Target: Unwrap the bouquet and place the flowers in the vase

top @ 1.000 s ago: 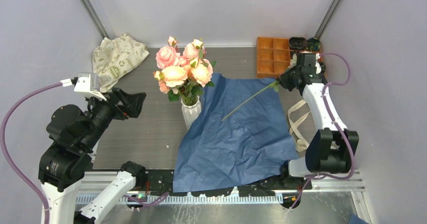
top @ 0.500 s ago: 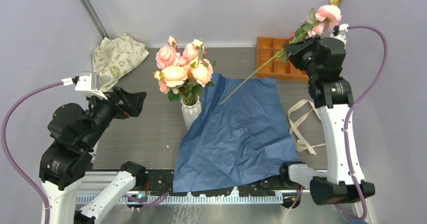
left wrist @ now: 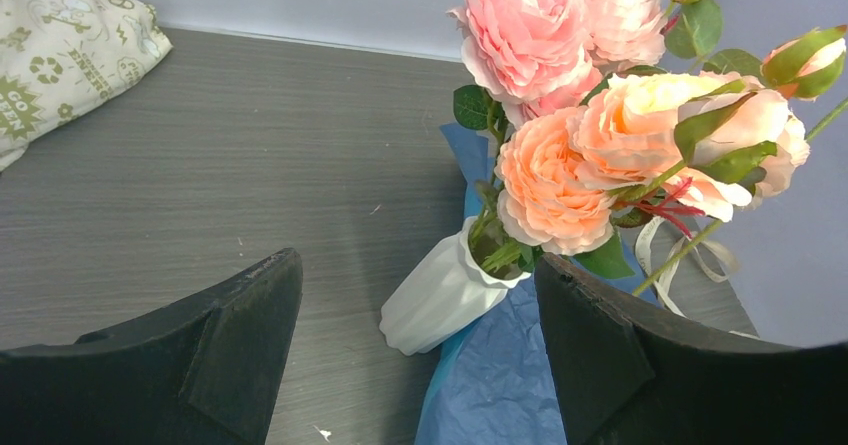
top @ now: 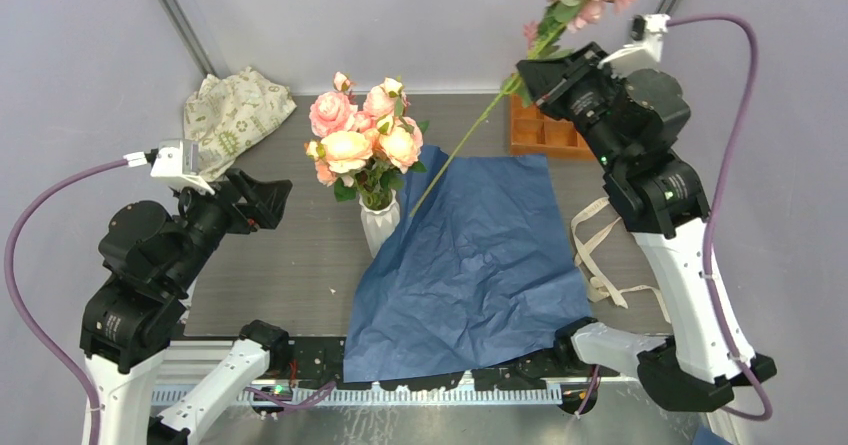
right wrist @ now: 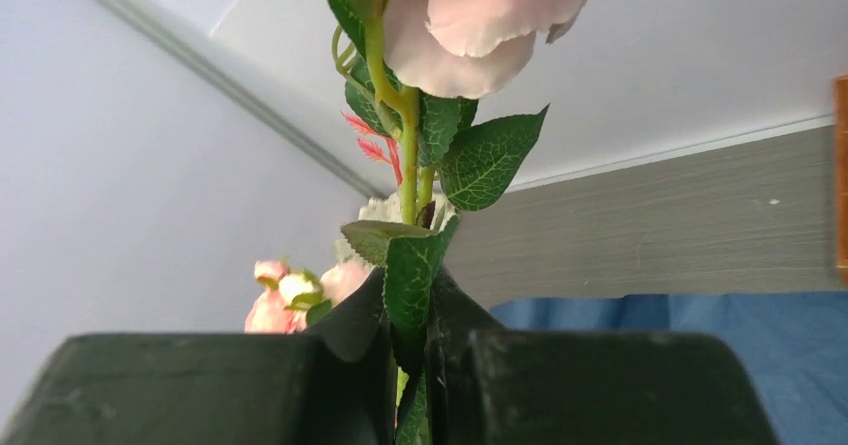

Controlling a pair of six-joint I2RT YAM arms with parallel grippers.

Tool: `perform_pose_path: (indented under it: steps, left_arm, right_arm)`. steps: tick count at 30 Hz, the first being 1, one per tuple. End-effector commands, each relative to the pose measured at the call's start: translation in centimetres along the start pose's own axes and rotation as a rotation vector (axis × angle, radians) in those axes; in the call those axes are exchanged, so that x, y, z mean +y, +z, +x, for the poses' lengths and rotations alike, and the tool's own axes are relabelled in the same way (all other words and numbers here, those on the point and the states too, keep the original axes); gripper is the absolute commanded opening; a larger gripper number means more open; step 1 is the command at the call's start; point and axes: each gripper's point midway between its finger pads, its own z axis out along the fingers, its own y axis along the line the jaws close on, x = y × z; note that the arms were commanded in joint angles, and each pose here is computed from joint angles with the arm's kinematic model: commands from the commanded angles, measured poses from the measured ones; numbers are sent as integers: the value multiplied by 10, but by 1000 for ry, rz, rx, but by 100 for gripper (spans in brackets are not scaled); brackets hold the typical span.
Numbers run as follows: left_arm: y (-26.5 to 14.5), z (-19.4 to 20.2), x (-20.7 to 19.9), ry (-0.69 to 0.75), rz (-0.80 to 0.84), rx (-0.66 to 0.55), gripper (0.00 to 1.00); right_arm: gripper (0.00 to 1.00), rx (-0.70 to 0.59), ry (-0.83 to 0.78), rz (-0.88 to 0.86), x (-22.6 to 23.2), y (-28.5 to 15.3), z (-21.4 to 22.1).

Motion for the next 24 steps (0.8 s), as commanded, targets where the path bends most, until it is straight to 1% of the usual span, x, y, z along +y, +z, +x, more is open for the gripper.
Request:
perform_pose_path:
  steps: [1,7,15,24]
  left_arm:
    - [3,-10,0,-15,-13,-33,86]
    - [3,-11,2,-17,-25,-33,86]
    - [4,-9,4,-12,-34,-30,86]
    - [6,-8,6,-7,-43,-29,86]
  right_arm:
    - [1,-33,-92,-111,44,2,-5]
    - [1,33,-201,-195,80,10,38]
    - [1,-8,-265,-304,116,8,51]
    - [1,-110,-369,-466,161,-7,75]
